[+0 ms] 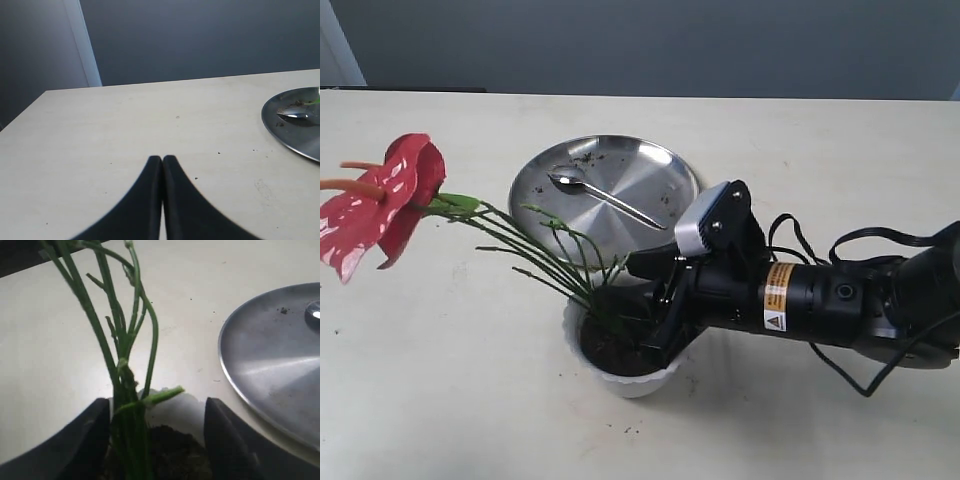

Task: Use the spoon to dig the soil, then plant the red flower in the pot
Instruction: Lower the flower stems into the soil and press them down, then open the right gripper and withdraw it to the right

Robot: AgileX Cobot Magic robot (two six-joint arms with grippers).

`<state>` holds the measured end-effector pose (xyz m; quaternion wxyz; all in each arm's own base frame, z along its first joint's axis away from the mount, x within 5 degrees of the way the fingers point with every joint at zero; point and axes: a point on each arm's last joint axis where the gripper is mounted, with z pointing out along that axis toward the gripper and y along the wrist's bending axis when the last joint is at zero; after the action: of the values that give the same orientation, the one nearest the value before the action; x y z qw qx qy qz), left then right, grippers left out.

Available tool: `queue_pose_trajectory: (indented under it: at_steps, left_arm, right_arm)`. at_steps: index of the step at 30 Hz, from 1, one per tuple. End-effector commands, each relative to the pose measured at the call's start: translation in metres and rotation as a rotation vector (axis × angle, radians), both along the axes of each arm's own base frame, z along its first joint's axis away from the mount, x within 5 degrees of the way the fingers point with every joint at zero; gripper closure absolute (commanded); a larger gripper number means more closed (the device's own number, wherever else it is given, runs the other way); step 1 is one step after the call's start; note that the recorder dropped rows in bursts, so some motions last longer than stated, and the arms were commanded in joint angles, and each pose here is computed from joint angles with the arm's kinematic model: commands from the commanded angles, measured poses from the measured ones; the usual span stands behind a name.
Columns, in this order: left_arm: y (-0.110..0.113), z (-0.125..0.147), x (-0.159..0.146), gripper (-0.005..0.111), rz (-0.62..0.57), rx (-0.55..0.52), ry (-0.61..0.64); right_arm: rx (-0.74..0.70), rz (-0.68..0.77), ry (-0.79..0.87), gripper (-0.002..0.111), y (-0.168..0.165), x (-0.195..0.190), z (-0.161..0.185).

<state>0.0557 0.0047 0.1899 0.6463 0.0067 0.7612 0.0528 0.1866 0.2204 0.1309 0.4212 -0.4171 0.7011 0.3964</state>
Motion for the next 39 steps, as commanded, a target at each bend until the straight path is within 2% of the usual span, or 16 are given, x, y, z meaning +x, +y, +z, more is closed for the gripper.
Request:
queue_pose_trajectory:
  at_steps: [1,6,13,16,20,22,28,32,35,39]
  left_arm:
    - [-0.001,0.002,0.0,0.106,-0.008,-0.009,-0.018]
    - [-0.001,0.002,0.0,0.106,-0.008,-0.009,-0.018]
    - [-0.001,0.002,0.0,0.106,-0.008,-0.009,-0.018]
    - [-0.001,0.002,0.0,0.106,-0.008,-0.009,-0.018]
    - [-0.001,0.002,0.0,0.106,-0.008,-0.009,-0.018]
    - [-0.001,0.002,0.0,0.106,-0.008,-0.009,-0.018]
    - [-0.001,0.002,0.0,0.106,-0.008,-0.009,-0.018]
    - [-0.001,0.002,0.0,0.106,-0.008,-0.009,-0.018]
    - [-0.001,0.002,0.0,0.106,-0.008,-0.009,-0.016]
    - [-0.001,0.002,0.0,0.106,-0.008,-0.009,-0.016]
  right_arm:
    - [-0.03,-0.009,-0.031,0.054,-0.004,0.0,0.009]
    - [-0.082,-0.003,-0.031,0.054,-0.012,-0.008,0.018]
    - [-0.016,-0.044,-0.007,0.055,-0.048,-0.05,0.04]
    - [0.051,-0.06,-0.004,0.068,-0.057,-0.062,0.055]
    - [0.154,-0.105,0.064,0.099,-0.069,-0.075,0.074]
    - [0.189,-0.109,0.09,0.107,-0.074,-0.081,0.084]
    - [0.379,-0.174,0.276,0.109,-0.091,-0.099,0.114]
    - [0.487,-0.199,0.211,0.109,-0.107,-0.112,0.134]
    - [0.555,-0.276,0.181,0.109,-0.122,-0.118,0.144]
    - [0.626,-0.261,0.121,0.109,-0.132,-0.129,0.154]
